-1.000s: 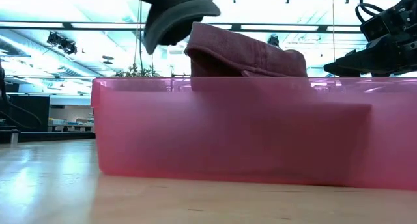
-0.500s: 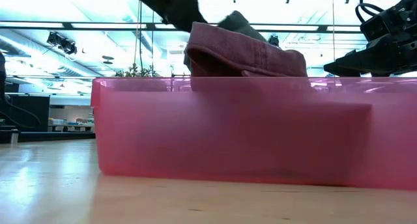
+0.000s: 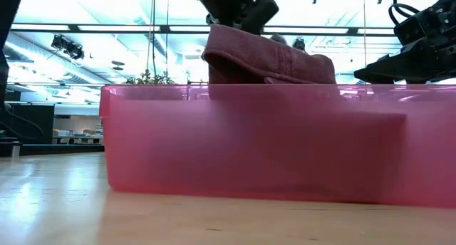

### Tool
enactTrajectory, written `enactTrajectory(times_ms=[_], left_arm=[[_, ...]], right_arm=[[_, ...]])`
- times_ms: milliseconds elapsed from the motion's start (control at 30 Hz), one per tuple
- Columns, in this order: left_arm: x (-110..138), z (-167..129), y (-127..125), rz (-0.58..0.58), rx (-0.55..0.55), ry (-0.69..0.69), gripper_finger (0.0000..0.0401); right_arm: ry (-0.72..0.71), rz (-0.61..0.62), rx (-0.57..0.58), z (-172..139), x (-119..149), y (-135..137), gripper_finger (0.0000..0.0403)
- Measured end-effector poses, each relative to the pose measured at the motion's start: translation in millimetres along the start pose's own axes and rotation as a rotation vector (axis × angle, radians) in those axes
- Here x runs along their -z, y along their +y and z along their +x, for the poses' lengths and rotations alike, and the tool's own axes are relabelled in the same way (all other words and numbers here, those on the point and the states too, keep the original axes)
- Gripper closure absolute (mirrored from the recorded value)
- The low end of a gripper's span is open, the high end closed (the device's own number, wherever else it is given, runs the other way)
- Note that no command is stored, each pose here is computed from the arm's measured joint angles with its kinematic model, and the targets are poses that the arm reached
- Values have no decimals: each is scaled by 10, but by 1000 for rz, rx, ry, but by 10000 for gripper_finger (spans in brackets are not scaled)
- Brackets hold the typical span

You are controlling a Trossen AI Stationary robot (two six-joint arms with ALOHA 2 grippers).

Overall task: Pick & Place hat
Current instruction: Put the black cap into the transparent bin

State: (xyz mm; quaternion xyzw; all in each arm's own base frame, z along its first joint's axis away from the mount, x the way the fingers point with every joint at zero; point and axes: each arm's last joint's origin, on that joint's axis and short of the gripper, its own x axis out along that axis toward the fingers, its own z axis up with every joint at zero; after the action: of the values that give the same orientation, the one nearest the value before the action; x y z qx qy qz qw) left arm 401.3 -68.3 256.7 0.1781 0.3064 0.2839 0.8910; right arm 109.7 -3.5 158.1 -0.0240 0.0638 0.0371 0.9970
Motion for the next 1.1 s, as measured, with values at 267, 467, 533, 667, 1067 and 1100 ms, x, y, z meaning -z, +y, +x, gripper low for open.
enactTrajectory(times_ms=[267,467,533,667,1067,1100], left_arm=[[-217,148,137,-183,151,125,394],[-202,235,122,-236,82,112,397],[-239,233,143,-303,54,85,397],[-267,235,143,-385,57,64,396],[-304,229,127,-480,104,45,396],[-305,218,116,-482,108,45,396]], right_arm=[[1,0,0,0,1,0,238],[1,0,0,0,1,0,237],[0,0,0,0,0,0,238],[1,0,0,0,1,0,238],[1,0,0,0,1,0,238],[0,0,0,0,0,0,238]])
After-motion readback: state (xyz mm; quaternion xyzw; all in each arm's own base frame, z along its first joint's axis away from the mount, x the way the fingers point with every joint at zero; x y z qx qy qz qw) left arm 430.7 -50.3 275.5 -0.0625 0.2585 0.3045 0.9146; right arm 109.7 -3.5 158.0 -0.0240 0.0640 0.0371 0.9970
